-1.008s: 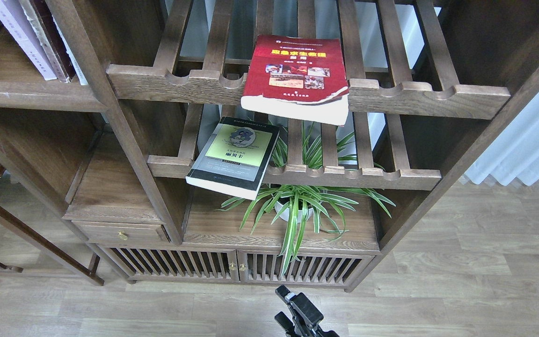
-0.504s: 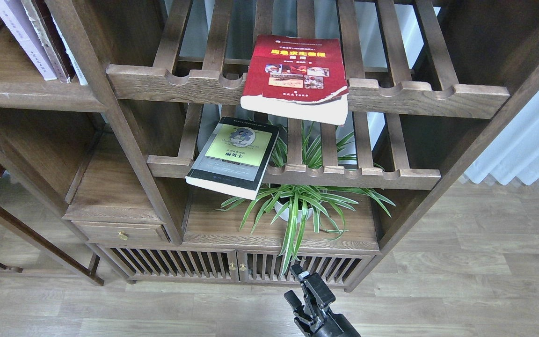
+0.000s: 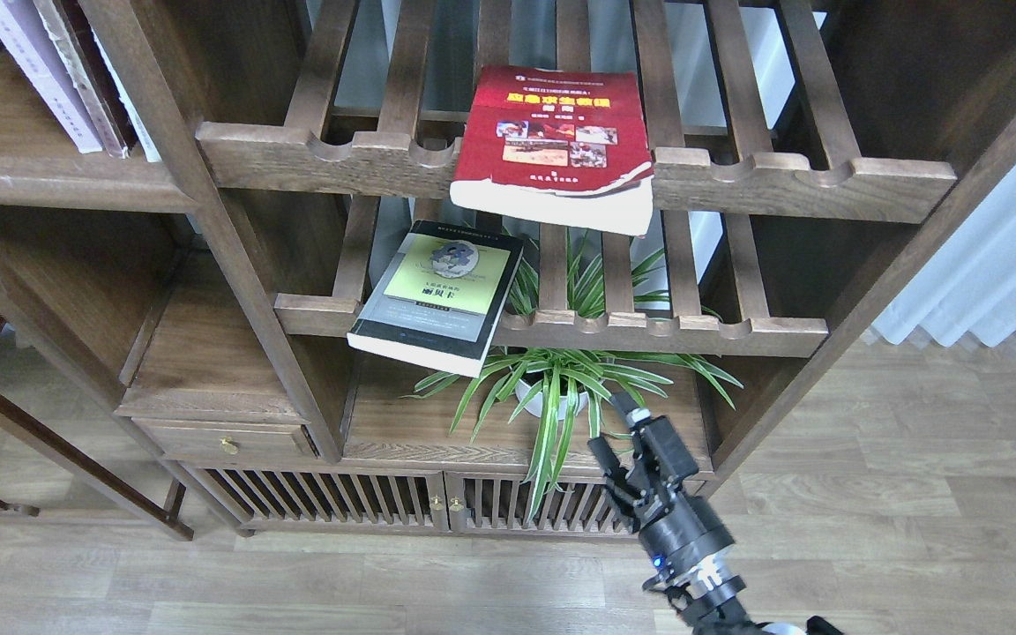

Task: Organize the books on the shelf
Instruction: 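Reach the right gripper up toward the red book on the upper slats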

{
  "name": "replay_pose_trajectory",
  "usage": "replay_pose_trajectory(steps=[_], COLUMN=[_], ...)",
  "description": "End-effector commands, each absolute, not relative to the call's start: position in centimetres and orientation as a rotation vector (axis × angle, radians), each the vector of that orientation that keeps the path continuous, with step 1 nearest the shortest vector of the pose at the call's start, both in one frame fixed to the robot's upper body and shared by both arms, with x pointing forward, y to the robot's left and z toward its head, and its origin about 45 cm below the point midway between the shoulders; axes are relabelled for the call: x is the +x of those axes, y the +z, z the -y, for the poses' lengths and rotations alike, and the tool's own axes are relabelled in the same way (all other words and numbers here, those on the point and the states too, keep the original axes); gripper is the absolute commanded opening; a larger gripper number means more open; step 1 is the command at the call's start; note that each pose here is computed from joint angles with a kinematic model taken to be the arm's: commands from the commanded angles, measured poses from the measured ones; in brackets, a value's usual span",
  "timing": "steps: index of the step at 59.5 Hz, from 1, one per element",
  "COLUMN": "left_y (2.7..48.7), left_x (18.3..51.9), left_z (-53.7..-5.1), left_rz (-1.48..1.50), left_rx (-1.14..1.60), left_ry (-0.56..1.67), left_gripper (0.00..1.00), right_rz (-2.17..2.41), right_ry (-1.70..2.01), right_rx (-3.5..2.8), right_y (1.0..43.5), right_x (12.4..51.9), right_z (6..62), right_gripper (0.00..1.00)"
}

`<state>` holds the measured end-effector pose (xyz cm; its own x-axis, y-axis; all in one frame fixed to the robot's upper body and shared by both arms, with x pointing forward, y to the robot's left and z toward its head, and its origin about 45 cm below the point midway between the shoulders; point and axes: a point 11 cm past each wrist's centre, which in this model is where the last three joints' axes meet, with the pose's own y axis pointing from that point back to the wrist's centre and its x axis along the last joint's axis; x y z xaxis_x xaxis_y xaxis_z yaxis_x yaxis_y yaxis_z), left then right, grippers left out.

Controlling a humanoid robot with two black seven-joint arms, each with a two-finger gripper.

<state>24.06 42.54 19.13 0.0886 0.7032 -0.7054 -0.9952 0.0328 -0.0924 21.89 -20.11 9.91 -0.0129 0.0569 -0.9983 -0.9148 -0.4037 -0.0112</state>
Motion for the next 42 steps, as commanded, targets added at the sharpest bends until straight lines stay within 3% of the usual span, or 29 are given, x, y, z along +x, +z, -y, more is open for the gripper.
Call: replay_pose_trajectory(steps=[1, 21, 42], left_y=[17.9, 17.0, 15.6], left_x=[23.3, 22.6, 21.8], left_z=[-42.5, -42.9, -43.6], left_rz=[-0.586, -0.609, -0.64], left_rx=[-0.656, -0.645, -0.629], left_ry=[1.433, 1.46, 1.498], left_gripper=[1.0, 1.0, 1.0], right_rz=[-0.897, -0.851, -0.698], right_ry=[1.451, 1.34, 1.228], right_rx=[-1.525, -1.733, -1.983], right_y=[12.8, 16.9, 20.0], right_x=[23.5, 26.0, 25.0], right_z=[21.4, 23.0, 17.9], right_gripper=[1.0, 1.0, 0.99])
